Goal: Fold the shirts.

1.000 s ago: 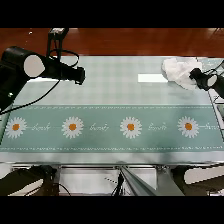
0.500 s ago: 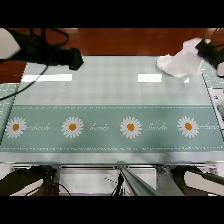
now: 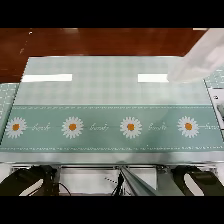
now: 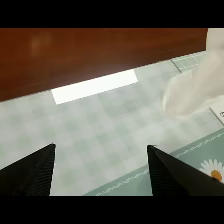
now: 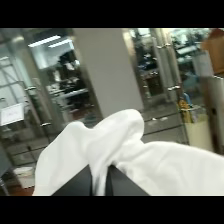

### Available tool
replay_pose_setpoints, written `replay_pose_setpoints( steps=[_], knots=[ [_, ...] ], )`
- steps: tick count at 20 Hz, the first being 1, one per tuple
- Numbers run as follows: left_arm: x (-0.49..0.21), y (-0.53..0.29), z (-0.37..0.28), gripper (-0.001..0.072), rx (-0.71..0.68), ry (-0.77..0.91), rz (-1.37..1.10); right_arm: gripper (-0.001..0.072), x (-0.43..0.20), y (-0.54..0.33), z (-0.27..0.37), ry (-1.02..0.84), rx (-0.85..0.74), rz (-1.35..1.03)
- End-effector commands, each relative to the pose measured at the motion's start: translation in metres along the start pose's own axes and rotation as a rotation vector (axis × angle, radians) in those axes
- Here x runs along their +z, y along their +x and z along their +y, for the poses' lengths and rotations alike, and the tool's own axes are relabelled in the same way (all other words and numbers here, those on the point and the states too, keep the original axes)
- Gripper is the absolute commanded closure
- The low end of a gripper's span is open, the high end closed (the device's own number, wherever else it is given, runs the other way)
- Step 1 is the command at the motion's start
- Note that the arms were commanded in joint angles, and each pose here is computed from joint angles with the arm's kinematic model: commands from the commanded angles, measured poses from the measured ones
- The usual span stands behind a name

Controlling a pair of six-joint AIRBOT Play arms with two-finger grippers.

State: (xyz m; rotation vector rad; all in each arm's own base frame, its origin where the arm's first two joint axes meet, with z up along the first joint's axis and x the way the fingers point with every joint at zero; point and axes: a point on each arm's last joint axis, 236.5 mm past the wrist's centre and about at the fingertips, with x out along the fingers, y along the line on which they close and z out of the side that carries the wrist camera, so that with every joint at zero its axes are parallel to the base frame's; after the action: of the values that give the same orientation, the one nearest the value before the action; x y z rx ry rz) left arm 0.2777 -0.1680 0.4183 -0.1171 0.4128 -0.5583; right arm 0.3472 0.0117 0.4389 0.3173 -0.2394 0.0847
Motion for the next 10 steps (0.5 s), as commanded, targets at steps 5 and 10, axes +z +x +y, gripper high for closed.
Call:
replay_pose_setpoints(
  steps=[5,10],
  knots=[
    [-0.039,-0.048,0.000,0.0006,0.030,0.006,0.128,0.0688,-0.148,-0.045,0.056,-0.060,0.151,0.617],
    [-0.058,-0.032,0.014,0.0005,0.072,-0.001,0.196,0.0688,-0.320,-0.082,0.159,-0.129,0.439,1.041]
  ],
)
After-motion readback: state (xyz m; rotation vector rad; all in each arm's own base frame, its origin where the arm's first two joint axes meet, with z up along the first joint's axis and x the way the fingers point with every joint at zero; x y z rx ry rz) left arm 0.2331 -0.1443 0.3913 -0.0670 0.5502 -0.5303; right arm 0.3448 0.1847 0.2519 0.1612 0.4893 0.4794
